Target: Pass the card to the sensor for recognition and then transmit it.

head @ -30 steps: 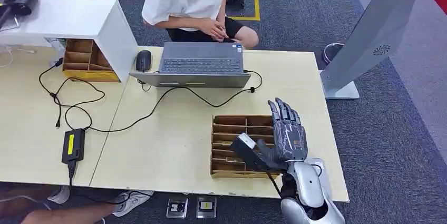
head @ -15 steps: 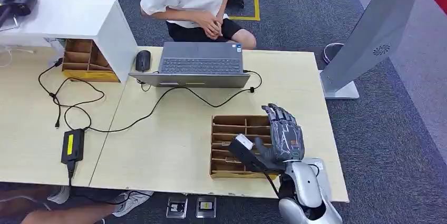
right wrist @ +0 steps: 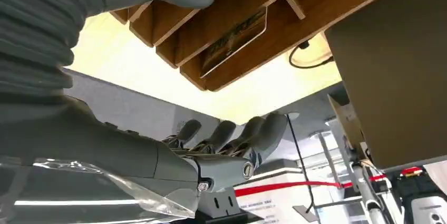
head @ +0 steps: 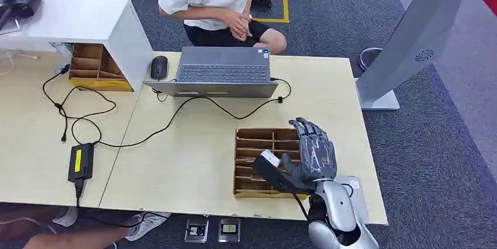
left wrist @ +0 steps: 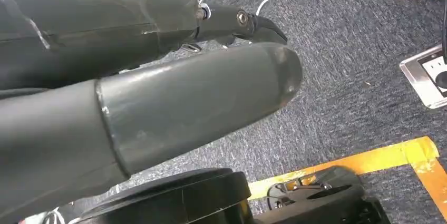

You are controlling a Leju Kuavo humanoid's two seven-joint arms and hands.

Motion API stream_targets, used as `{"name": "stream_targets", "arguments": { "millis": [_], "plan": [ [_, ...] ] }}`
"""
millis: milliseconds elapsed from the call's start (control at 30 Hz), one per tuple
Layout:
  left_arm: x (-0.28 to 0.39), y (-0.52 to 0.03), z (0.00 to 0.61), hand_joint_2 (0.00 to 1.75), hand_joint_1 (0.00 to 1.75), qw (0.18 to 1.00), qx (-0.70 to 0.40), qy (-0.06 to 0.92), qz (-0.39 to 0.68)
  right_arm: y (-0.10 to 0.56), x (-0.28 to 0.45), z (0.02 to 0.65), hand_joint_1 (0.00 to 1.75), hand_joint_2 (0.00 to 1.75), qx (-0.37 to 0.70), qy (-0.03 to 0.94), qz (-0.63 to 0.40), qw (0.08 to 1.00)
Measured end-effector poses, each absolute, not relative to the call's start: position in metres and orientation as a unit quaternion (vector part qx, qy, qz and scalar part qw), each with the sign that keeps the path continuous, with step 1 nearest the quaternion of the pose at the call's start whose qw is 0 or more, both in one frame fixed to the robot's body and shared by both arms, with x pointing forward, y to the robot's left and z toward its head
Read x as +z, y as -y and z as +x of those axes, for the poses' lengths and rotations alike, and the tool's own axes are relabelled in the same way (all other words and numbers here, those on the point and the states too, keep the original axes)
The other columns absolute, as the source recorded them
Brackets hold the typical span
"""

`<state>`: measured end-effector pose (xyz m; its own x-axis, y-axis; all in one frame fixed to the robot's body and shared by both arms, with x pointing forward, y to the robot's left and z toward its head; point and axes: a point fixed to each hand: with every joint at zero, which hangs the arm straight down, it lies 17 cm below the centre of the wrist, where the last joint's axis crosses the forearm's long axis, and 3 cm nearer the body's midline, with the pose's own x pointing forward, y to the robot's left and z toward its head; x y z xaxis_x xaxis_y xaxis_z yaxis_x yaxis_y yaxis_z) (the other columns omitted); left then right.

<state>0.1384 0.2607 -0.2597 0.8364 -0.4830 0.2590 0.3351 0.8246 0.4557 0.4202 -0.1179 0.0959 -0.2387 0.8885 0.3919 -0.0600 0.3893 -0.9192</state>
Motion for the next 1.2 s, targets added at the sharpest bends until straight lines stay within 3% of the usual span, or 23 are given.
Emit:
{"name": "stream_targets", "arguments": {
  "millis": [267,533,700,867,1133,1200],
  "plan": [
    [-0.26,-0.258,0.138,0.0,0.0,0.938,-0.217,0.185,0.198,0.116,0.092,0.42,0.66,1.75,0.452,0.642,-0.318,0.532],
    [-0.26,-0.258,0.138,0.0,0.0,0.938,-0.217,0.184,0.199,0.116,0.09,0.42,0.58,1.75,0.453,0.641,-0.318,0.532],
    [-0.26,-0.258,0.138,0.0,0.0,0.938,-0.216,0.183,0.199,0.116,0.089,0.42,0.61,1.75,0.454,0.639,-0.317,0.534],
    [-0.26,-0.258,0.137,0.0,0.0,0.938,-0.216,0.182,0.199,0.117,0.089,0.42,0.73,1.75,0.454,0.638,-0.317,0.535],
    [-0.26,-0.259,0.137,0.0,0.0,0.938,-0.217,0.182,0.199,0.119,0.083,0.421,0.77,1.75,0.457,0.633,-0.317,0.538],
    [-0.26,-0.259,0.137,0.0,0.0,0.938,-0.217,0.182,0.199,0.119,0.083,0.421,0.86,1.75,0.457,0.633,-0.318,0.539]
  ]
}}
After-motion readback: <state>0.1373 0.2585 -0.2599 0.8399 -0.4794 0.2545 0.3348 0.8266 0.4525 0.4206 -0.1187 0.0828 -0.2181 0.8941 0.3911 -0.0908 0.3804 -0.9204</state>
